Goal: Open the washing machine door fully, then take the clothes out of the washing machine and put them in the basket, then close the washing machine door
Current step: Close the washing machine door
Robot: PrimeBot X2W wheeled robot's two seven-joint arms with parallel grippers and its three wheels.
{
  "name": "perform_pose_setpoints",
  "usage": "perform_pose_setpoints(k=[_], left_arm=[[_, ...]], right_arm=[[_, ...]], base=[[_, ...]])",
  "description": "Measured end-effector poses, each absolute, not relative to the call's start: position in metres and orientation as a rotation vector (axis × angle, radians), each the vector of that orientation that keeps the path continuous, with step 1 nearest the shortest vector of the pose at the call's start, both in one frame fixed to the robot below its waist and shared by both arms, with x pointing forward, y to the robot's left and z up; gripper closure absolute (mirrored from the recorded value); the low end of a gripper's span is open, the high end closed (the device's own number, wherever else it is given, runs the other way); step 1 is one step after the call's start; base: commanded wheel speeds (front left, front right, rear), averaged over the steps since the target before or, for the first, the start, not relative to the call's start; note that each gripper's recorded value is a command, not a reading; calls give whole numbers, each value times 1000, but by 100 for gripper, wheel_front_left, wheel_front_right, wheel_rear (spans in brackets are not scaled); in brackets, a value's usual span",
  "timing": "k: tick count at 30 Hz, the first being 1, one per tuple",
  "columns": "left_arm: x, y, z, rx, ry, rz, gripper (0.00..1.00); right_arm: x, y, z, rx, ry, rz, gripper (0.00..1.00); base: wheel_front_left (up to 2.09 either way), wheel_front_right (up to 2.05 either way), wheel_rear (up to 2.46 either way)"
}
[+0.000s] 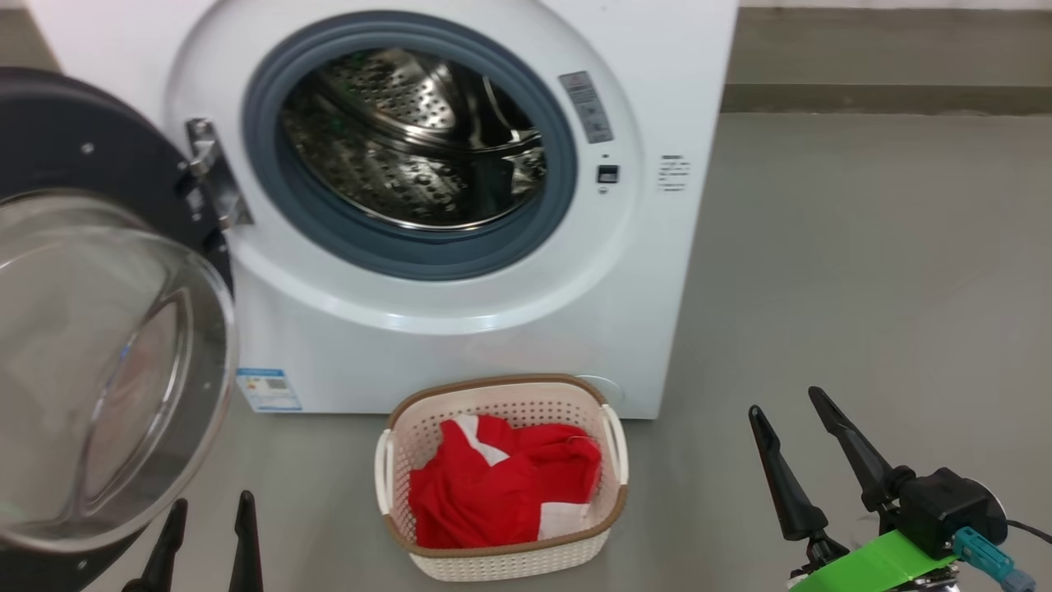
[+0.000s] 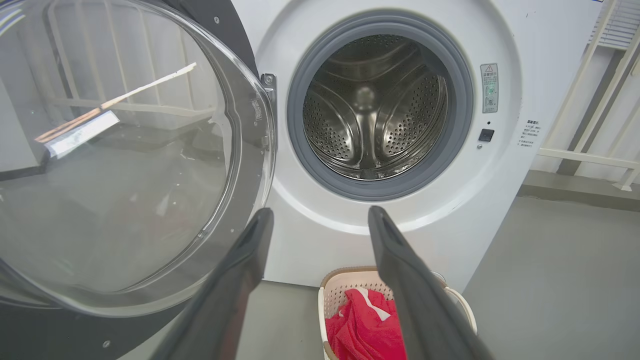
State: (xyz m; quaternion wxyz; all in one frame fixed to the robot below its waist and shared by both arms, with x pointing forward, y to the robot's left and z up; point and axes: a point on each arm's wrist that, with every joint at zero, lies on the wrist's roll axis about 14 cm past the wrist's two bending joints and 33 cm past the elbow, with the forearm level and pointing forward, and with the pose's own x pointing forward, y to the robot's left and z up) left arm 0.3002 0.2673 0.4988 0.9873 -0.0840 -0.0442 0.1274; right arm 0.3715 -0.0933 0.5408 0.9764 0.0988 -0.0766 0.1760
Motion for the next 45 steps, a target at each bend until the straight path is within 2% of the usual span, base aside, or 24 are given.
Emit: perform_pose_setpoints(k=[23,38,39,40,41,45], left_arm=[[219,340,496,-143,-106,550,0],[198,356,498,-139,-119,627,0],[198,356,498,-139,-120,627,7],[198,356,498,-137,-120,627,64],[199,356,499,-129,-121,624,100],[200,363,522,-77,-177,645,100]], right_arm=[[379,13,547,219,-137,654,0],[376,41,552,211,-144,741,0],[375,42,552,209,-143,746,0],[374,43,552,208,-142,751,0],[374,43,552,208,-142,753,0],[374,42,551,204,-141,752,0]], base=[[0,0,0],[0,0,0],[0,0,0],[0,0,0],[0,0,0],[0,0,0]])
